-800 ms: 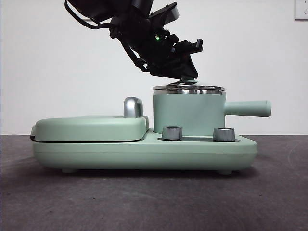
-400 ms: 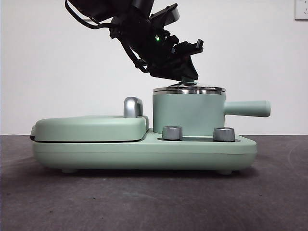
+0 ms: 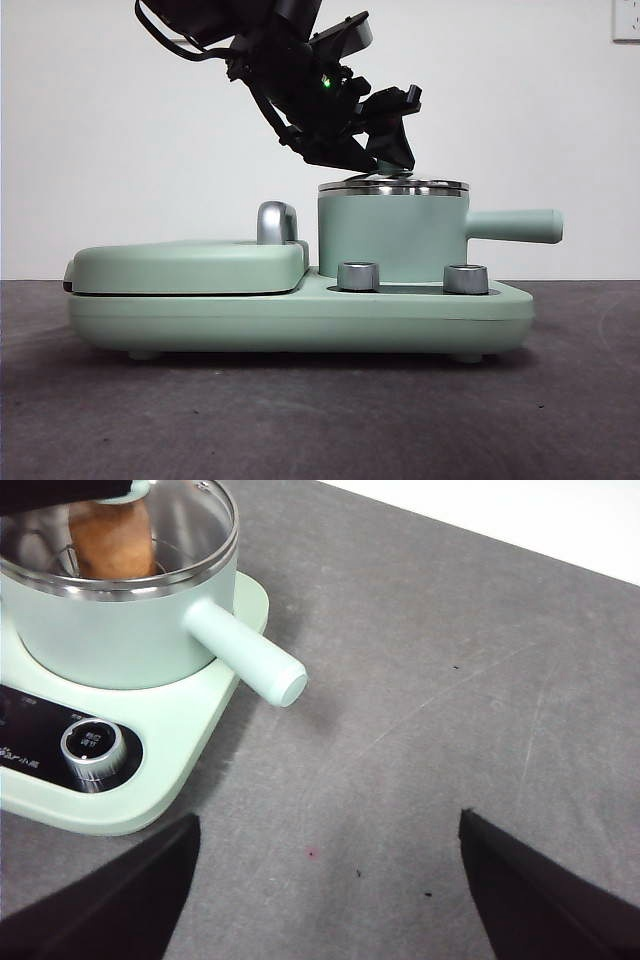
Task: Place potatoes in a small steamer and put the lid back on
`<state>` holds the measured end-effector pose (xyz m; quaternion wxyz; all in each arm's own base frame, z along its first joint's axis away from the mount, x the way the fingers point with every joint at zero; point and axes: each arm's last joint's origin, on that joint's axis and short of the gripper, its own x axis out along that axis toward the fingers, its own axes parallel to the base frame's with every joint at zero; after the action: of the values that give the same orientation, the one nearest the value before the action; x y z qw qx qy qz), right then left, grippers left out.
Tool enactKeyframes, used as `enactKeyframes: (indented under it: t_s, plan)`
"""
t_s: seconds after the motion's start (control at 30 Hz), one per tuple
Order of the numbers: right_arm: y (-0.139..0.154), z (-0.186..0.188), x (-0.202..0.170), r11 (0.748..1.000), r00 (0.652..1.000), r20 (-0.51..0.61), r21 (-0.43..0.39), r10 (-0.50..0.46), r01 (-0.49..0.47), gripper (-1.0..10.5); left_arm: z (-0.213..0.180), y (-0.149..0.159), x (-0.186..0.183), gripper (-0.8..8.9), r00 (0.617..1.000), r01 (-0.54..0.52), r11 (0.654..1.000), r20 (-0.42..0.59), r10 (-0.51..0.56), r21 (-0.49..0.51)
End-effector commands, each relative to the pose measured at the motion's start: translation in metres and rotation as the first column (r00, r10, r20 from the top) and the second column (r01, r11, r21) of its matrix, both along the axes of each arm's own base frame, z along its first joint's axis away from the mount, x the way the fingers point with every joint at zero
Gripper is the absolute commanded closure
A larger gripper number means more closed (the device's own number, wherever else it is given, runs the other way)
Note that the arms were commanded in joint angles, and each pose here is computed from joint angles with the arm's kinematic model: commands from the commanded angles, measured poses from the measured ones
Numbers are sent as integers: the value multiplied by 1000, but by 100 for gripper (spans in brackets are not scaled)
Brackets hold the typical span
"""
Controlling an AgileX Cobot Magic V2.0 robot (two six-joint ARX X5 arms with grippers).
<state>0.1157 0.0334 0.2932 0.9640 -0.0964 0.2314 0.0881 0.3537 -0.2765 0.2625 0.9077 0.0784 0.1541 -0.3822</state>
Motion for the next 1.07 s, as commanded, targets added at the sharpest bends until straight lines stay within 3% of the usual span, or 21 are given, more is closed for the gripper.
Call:
enactKeyframes:
  t_s: [0.03, 0.2, 0.5, 0.77, 1.07]
  plan:
    - [1, 0, 1, 1000, 1000, 1, -3, 6, -6, 549, 23, 0, -6, 561, 999, 3, 999, 40, -1, -48]
    - [1, 0, 1, 1000, 1000, 0, -4, 4, -4, 549, 58, 15, -23, 561, 999, -1, 998, 46, 4, -63]
    - [1, 0, 1, 1000, 1000, -6, 1, 16, -16, 549, 94, 61, -57, 561, 988, -81, 996, -137, 77, -22]
    - [2, -1, 0, 999, 999, -12, 11, 37, -36, 549, 91, 98, -86, 561, 974, -124, 992, -190, 124, 12]
    - [3, -1, 0, 997, 998, -18, 34, 68, -67, 549, 62, 148, -153, 561, 957, -183, 983, -234, 172, -25]
